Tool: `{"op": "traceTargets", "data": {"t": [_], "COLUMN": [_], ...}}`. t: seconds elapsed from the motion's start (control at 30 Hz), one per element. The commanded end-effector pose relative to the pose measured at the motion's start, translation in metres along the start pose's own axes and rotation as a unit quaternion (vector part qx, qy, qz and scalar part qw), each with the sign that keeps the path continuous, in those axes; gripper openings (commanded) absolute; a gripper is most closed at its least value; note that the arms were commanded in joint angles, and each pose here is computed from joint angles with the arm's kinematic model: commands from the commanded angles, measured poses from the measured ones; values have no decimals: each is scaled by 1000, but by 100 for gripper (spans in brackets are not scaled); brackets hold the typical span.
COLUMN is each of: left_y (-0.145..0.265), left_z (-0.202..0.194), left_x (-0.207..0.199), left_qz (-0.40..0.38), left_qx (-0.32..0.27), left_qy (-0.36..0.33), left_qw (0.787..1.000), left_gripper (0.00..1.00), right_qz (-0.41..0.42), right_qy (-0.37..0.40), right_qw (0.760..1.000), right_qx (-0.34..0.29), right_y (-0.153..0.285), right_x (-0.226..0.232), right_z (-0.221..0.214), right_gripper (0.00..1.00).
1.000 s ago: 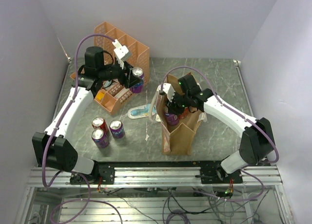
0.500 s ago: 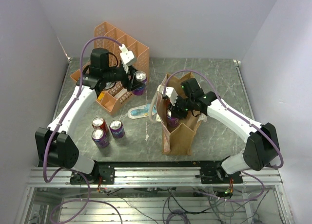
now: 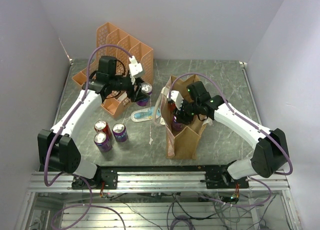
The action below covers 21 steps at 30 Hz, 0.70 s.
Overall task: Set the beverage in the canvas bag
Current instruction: Adjust the drink in the canvas bag, then place the drink at the center of the board.
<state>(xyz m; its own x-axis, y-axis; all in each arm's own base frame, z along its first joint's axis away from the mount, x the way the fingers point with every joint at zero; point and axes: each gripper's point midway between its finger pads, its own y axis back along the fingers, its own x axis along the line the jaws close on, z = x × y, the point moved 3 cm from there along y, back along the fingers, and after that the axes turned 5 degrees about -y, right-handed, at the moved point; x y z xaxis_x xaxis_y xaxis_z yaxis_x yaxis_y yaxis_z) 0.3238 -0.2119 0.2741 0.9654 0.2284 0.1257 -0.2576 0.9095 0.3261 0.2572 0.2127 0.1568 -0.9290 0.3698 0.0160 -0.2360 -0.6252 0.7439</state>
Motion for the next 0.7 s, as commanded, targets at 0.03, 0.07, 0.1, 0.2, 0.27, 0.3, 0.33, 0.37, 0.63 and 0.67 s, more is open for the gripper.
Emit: {"op": "traceTargets", "data": {"t": [0.03,0.07,0.1,0.2,0.27,0.3,0.33,0.37,0.63,0.67], "left_y": [-4,-6,-7,-9,-11,-12,-13,-14,-34,-36], "left_z": [8,4,2,-7,-16,-21,-25,-30,-63,-68], "left_x": [-17,-21,-24,-36,-48,-55,-60,-66,-105,-107], "left_qz": [-52,-59,-67,-94,-120,-132,-143,-154,-214,-216], "left_qx": [-27,-25,-24,-21,-17,-15,-14,-15,-32,-35], "left_qy": [-75,-79,-84,-94,-106,-108,-109,-109,-128,-128], "left_qw": [995,995,994,991,987,985,984,982,968,967], "left_gripper": [7,7,7,7,7,7,7,7,7,7], "right_qz": [3,2,1,-19,-42,-53,-61,-71,-118,-119], "right_qy": [11,12,12,7,2,-1,-5,-8,-30,-33], "right_qw": [1000,1000,1000,999,998,997,996,995,987,987], "right_qx": [-19,-22,-24,-35,-48,-59,-67,-74,-102,-98], "right_y": [8,9,10,19,29,35,41,47,72,73], "right_x": [0,0,0,-6,-13,-16,-19,-23,-38,-39], "right_z": [15,17,19,32,41,46,50,53,80,81], "right_gripper": [41,42,44,49,52,54,55,57,62,62]}}
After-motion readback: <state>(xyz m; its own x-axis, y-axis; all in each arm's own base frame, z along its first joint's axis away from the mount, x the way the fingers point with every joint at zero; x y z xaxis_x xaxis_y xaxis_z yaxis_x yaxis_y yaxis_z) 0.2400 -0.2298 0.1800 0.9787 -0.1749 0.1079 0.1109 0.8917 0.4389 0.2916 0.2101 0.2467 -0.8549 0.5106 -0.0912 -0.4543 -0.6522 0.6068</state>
